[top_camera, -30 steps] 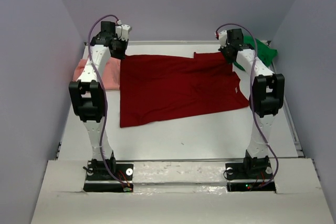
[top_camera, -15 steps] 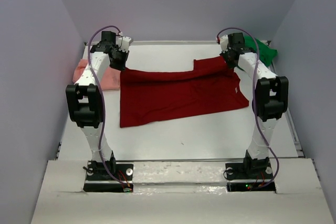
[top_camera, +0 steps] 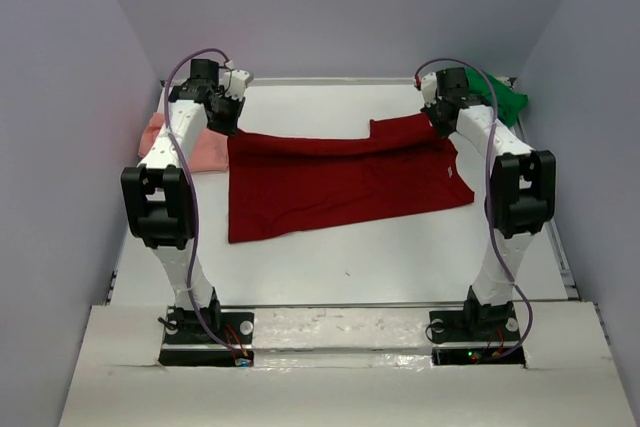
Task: Fold and stack the t-shirts
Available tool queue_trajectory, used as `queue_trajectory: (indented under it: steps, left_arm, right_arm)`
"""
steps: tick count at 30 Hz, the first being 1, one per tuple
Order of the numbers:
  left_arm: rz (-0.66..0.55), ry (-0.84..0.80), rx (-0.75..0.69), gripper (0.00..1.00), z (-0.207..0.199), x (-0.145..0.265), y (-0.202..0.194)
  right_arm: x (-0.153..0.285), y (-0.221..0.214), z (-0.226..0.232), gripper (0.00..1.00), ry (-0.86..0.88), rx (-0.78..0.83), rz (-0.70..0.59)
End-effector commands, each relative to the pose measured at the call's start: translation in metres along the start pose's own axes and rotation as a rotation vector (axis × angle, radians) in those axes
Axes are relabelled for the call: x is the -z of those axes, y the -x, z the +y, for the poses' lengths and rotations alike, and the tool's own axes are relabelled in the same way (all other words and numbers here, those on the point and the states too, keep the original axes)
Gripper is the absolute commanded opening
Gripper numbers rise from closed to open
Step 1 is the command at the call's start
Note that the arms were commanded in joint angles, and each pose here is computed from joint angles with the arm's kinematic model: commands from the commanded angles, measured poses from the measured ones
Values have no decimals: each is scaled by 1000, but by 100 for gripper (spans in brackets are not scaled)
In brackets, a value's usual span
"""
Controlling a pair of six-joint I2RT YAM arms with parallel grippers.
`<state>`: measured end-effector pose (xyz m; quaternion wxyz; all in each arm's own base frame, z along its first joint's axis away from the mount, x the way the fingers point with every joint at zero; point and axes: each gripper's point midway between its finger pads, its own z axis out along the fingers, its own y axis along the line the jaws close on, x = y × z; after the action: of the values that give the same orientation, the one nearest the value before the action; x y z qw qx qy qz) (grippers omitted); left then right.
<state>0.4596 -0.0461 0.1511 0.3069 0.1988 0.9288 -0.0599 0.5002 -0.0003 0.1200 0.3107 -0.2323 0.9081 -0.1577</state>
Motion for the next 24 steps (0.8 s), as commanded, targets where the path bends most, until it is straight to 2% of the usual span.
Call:
queue_trajectory:
  steps: [1, 14, 24]
  left_arm:
    - [4, 19, -30, 0, -2, 26, -7]
    - [84, -9, -85, 0, -22, 26, -35]
    - [120, -2, -143, 0, -38, 31, -41]
  right_arm:
    - [23, 8, -16, 0, -39, -13, -46]
    - [22, -7, -9, 0, -24, 0, -1]
    - [21, -25, 0, 0, 0, 23, 41]
